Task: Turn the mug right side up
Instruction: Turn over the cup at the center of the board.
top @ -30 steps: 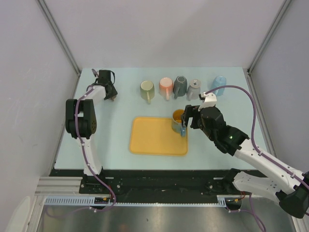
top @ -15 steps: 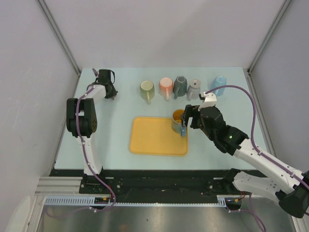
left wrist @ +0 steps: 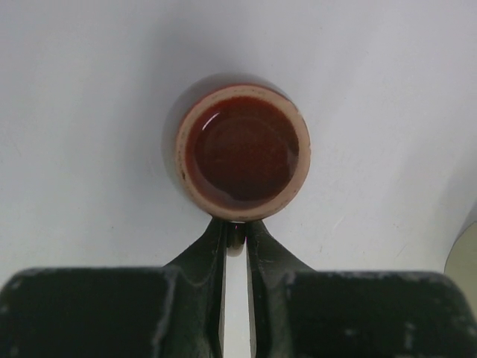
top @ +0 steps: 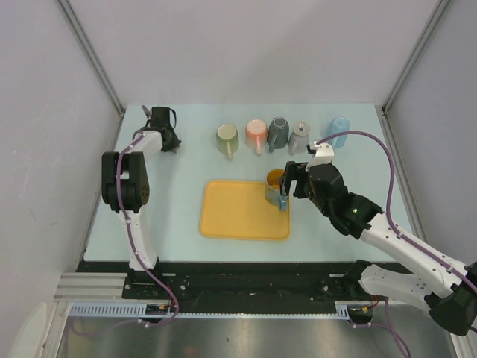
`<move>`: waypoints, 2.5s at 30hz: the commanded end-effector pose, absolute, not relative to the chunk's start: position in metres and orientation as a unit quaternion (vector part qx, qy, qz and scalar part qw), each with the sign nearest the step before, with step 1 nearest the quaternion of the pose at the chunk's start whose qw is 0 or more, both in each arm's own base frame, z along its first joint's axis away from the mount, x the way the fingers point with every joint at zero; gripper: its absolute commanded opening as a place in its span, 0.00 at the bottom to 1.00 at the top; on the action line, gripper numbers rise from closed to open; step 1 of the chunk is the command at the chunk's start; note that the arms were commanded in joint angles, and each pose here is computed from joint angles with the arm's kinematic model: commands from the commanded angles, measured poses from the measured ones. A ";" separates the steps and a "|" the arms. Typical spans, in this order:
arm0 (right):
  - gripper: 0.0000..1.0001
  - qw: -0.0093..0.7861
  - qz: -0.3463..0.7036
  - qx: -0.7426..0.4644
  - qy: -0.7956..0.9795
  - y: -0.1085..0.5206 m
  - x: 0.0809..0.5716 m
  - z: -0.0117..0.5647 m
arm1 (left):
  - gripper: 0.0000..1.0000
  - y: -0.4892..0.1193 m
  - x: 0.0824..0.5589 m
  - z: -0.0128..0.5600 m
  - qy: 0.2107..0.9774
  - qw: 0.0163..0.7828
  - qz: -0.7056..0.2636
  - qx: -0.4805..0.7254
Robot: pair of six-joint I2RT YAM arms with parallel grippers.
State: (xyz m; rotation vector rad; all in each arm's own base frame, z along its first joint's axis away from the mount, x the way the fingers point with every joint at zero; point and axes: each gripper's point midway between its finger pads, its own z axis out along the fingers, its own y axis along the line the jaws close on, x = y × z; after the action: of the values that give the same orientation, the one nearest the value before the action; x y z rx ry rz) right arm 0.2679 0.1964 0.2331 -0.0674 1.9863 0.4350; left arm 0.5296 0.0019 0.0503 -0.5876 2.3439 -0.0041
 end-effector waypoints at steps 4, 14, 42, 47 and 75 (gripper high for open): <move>0.85 0.539 0.205 -0.015 0.817 0.201 0.271 0.247 | 0.00 -0.017 0.514 0.135 0.873 0.421 -0.086 -0.231; 0.85 0.538 0.259 -0.031 0.802 0.223 0.266 0.260 | 0.00 -0.059 0.448 0.211 0.814 0.485 -0.232 -0.220; 0.82 0.358 0.708 -0.104 0.600 0.337 0.181 0.385 | 0.00 -0.204 0.223 0.388 0.533 0.495 -0.683 -0.069; 0.78 0.361 0.711 -0.105 0.594 0.348 0.187 0.387 | 0.00 -0.215 0.209 0.389 0.529 0.482 -0.696 -0.060; 0.41 0.362 0.695 -0.154 0.602 0.362 0.191 0.390 | 0.01 -0.242 0.190 0.371 0.550 0.441 -0.708 -0.032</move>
State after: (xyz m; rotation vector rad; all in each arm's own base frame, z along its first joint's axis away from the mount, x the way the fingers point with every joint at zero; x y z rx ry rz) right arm 0.2000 0.3616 0.3620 -0.3042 1.6383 1.7547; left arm 0.2023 -0.2387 0.3605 -0.1475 1.4193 -1.7240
